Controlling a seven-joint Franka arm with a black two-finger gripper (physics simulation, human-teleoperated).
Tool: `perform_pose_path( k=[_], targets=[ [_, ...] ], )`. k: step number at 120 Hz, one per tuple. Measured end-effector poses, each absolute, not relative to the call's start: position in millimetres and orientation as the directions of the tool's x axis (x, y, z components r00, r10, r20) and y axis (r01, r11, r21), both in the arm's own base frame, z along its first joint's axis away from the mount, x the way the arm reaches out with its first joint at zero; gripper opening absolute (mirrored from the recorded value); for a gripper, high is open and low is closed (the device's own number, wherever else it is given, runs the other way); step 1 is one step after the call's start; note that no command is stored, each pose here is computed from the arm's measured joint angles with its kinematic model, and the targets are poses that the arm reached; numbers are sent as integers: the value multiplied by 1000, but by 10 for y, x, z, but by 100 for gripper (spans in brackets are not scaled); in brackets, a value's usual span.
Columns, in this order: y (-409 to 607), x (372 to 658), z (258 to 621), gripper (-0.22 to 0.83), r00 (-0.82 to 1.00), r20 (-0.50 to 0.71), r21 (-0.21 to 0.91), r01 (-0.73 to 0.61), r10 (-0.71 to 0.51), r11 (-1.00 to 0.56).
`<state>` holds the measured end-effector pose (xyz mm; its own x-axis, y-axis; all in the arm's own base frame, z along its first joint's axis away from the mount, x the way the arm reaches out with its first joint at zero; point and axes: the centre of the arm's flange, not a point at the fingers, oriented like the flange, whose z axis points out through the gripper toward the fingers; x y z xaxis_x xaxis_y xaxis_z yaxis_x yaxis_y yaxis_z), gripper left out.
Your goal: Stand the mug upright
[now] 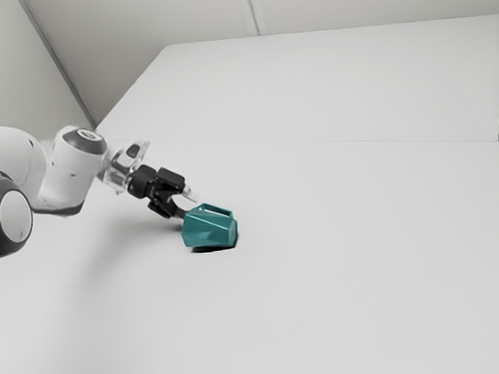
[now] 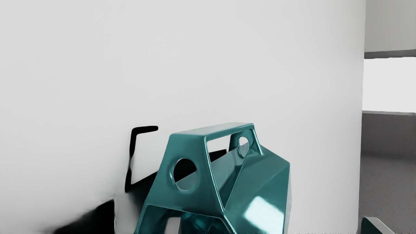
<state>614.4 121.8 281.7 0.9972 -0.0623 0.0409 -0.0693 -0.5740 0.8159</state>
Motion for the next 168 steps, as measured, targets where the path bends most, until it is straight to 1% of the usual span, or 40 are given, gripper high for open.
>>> perform_pose_path(
  k=[63, 69, 76, 97, 110, 120, 134, 152, 168],
  targets=[
    [881, 6192, 2741, 60, 988, 106, 842, -149, -112, -518],
    [861, 6197, 2742, 56, 987, 111, 843, -154, -115, -516],
    [852, 6200, 2745, 48, 987, 116, 843, -159, -116, -513],
    [851, 6203, 2754, 14, 985, 127, 843, -170, -118, -510],
    [848, 6204, 2756, -1, 984, 132, 843, -175, -120, -508],
    [849, 6205, 2756, -6, 983, 135, 842, -178, -122, -509],
    [855, 6206, 2755, -11, 983, 138, 840, -182, -123, -511],
    [835, 6218, 2824, -15, 980, 151, 835, -197, -129, -513],
    [789, 6234, 2942, -16, 976, 170, 832, -218, -140, -511]
  ],
)
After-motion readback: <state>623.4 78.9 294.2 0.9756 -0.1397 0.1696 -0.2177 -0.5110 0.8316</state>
